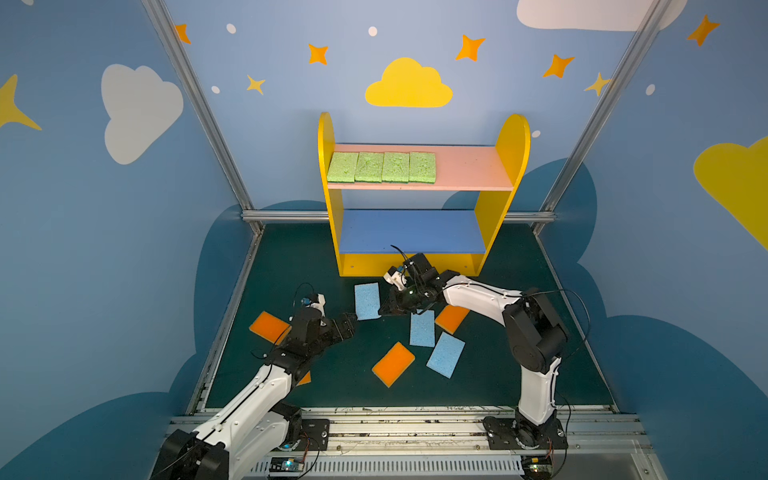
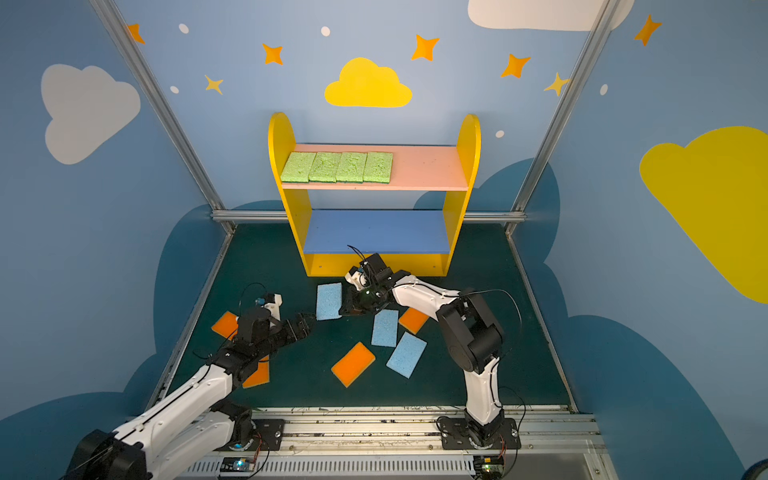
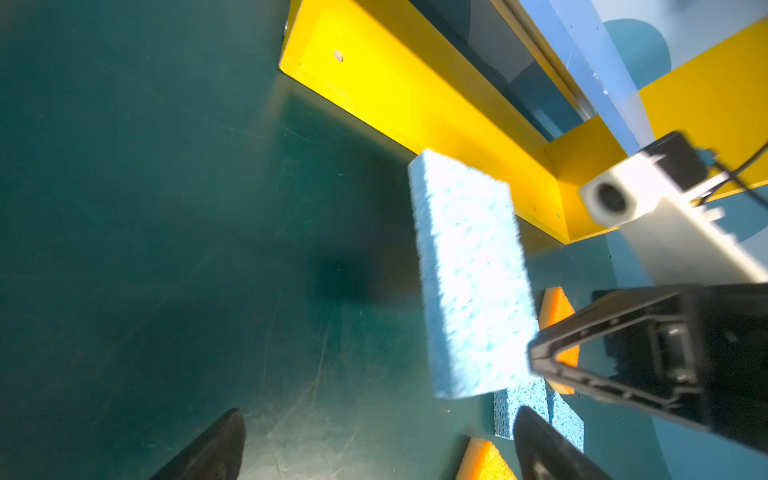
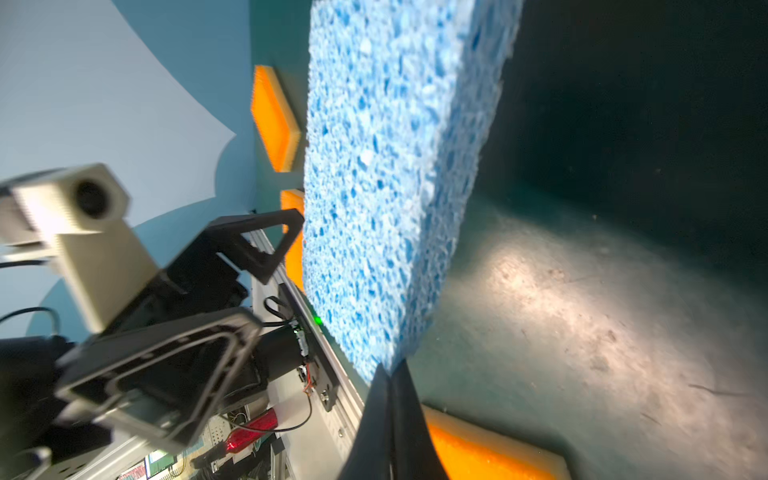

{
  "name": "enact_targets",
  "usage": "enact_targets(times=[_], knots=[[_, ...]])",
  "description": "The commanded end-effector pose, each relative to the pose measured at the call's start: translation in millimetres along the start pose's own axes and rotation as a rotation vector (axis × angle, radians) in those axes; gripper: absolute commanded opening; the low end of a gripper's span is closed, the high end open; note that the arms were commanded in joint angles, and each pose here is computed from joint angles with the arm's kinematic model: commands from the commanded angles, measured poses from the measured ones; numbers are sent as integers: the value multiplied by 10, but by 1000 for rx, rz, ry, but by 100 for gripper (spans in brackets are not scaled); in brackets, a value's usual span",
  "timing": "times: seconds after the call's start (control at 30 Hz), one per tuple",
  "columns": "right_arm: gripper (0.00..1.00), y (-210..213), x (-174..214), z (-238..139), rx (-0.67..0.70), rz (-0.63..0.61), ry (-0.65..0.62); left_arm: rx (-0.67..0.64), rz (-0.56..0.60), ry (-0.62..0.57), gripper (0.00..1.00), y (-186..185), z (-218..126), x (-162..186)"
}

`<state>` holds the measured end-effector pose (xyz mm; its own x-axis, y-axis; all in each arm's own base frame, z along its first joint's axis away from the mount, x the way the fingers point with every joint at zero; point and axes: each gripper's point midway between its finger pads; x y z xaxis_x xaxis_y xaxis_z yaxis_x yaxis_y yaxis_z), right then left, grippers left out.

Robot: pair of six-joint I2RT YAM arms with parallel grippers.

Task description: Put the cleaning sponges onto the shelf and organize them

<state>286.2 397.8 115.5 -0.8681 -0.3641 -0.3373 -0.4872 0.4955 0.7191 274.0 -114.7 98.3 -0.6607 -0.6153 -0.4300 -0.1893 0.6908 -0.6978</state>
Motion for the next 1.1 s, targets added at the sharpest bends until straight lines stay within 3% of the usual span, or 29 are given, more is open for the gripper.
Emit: enact_targets(times=[0.0, 0.57, 1.07], knots=[[0, 52, -171, -176, -24, -2, -36, -30, 1, -18, 100, 90, -36, -11], [0, 350, -975, -655, -138, -65, -189, -13, 7, -34, 100, 12, 16, -111], [0, 185, -1778, -467, -192, -122, -259, -9, 7, -4, 100, -8, 163, -103]])
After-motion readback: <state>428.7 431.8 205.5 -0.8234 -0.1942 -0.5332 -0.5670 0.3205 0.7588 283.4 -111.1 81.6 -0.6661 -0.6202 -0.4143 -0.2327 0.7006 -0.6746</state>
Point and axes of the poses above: each gripper's point midway between its finger pads, its own z axis out along the fingers, its own y axis along the line the jaws close on, x = y × z, and after that the axes turned 13 degrees about -z, right-handed
